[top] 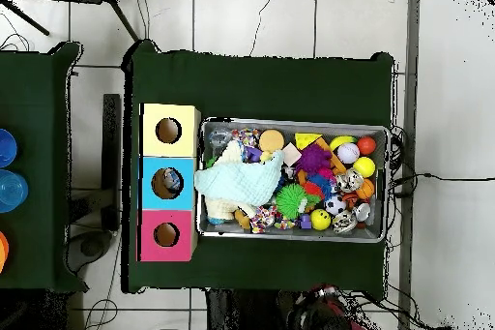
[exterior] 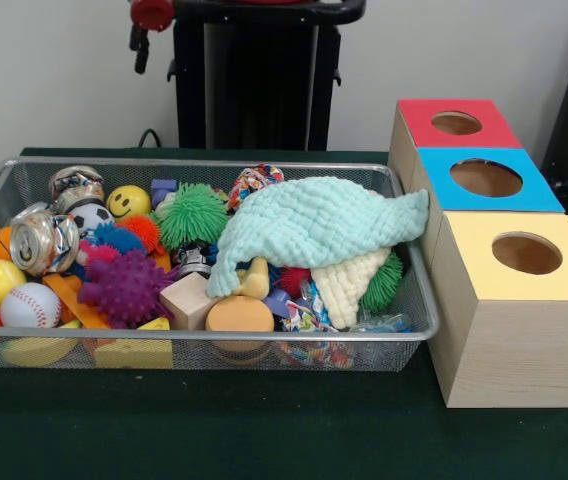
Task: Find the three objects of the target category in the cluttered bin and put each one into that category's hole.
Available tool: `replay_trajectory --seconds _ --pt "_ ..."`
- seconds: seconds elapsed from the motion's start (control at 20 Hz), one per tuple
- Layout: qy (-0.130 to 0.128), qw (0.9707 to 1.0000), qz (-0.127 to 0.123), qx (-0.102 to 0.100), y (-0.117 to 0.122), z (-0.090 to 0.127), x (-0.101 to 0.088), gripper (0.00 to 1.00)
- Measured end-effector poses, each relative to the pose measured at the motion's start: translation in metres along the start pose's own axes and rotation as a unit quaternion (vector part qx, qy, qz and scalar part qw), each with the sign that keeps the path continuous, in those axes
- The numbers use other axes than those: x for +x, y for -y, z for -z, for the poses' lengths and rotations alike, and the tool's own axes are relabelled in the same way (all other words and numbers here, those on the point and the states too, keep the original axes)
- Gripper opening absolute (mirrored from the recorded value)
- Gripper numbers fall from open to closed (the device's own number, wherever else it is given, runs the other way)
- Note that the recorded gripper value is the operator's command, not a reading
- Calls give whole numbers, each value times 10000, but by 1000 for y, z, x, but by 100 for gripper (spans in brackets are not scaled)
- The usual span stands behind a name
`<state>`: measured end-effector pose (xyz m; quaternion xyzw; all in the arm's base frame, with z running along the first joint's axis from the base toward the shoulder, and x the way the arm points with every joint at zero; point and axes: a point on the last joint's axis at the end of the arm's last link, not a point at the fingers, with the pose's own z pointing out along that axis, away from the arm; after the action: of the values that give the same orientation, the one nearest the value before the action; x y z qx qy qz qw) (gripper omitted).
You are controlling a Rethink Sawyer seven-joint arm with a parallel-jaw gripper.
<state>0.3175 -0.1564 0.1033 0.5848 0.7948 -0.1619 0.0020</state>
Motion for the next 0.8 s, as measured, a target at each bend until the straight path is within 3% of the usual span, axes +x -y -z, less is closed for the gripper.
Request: replay_trajectory --seconds 0.35,0.8 --pt "-197 9970 -733 -164 -2 0 -29 100" --pt "-302 9937 -1070 -153 -5 -14 -34 100"
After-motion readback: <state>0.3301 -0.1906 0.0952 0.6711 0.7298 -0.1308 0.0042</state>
